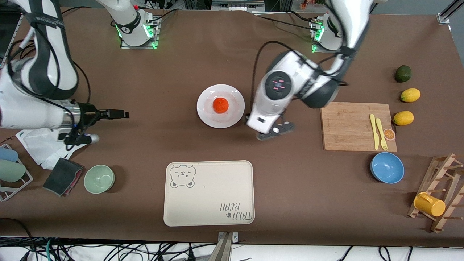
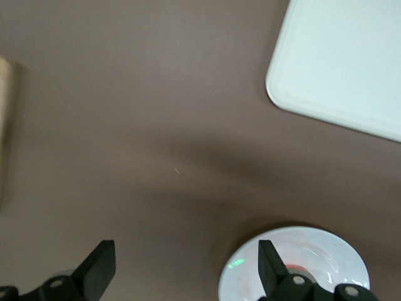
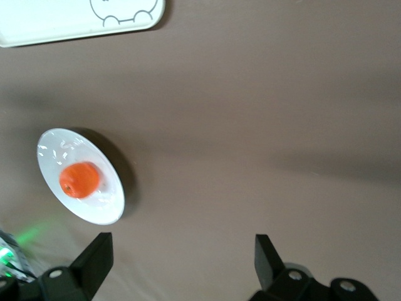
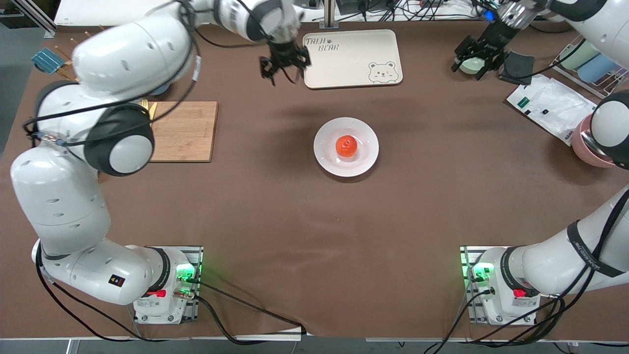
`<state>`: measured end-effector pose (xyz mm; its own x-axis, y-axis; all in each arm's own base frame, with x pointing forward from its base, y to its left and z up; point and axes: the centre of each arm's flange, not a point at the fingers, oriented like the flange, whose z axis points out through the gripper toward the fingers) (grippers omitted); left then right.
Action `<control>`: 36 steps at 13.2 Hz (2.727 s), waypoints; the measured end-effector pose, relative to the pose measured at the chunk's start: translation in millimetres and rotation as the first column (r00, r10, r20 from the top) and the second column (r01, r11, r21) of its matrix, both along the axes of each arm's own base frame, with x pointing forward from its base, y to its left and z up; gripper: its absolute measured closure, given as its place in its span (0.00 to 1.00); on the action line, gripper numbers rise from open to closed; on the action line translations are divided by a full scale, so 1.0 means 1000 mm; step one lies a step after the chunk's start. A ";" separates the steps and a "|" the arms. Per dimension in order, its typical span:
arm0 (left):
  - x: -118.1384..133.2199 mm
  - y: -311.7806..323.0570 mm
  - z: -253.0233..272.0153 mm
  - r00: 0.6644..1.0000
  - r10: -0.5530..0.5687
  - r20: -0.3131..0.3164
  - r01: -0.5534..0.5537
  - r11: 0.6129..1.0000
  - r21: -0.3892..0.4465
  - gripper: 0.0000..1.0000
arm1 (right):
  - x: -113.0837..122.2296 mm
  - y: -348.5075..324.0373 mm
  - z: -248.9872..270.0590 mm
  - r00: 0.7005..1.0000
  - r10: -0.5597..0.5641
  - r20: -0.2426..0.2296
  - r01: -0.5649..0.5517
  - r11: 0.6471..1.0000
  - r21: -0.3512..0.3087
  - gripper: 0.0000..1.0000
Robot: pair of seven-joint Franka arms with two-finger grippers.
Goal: Place orange and plate with both arms
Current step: 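Release the orange and withdraw the left gripper while the right gripper approaches, then grasp the white plate rim with the right gripper while the left gripper retracts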
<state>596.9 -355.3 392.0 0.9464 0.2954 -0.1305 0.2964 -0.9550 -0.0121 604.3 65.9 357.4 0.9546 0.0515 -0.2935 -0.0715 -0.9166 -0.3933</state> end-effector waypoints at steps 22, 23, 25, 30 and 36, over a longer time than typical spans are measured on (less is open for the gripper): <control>-0.056 0.333 0.190 0.968 -0.233 0.089 0.230 0.972 0.042 0.00 | -0.131 0.164 -0.220 0.980 -0.162 0.115 0.070 0.824 0.562 0.00; -0.056 0.332 0.193 0.968 -0.235 0.091 0.232 0.972 0.042 0.00 | -0.132 0.164 -0.224 0.981 -0.156 0.118 0.064 0.825 0.561 0.00; -0.057 0.329 0.194 0.966 -0.240 0.092 0.237 0.970 0.043 0.00 | -0.135 0.165 -0.228 0.982 -0.144 0.122 0.051 0.826 0.561 0.00; -0.057 0.329 0.194 0.966 -0.241 0.088 0.239 0.970 0.042 0.00 | -0.141 0.175 -0.232 0.978 -0.074 0.193 -0.050 0.821 0.569 0.53; -0.057 0.327 0.194 0.966 -0.246 0.086 0.243 0.969 0.041 0.00 | -0.135 0.176 -0.247 0.965 -0.032 0.259 -0.129 0.806 0.578 0.96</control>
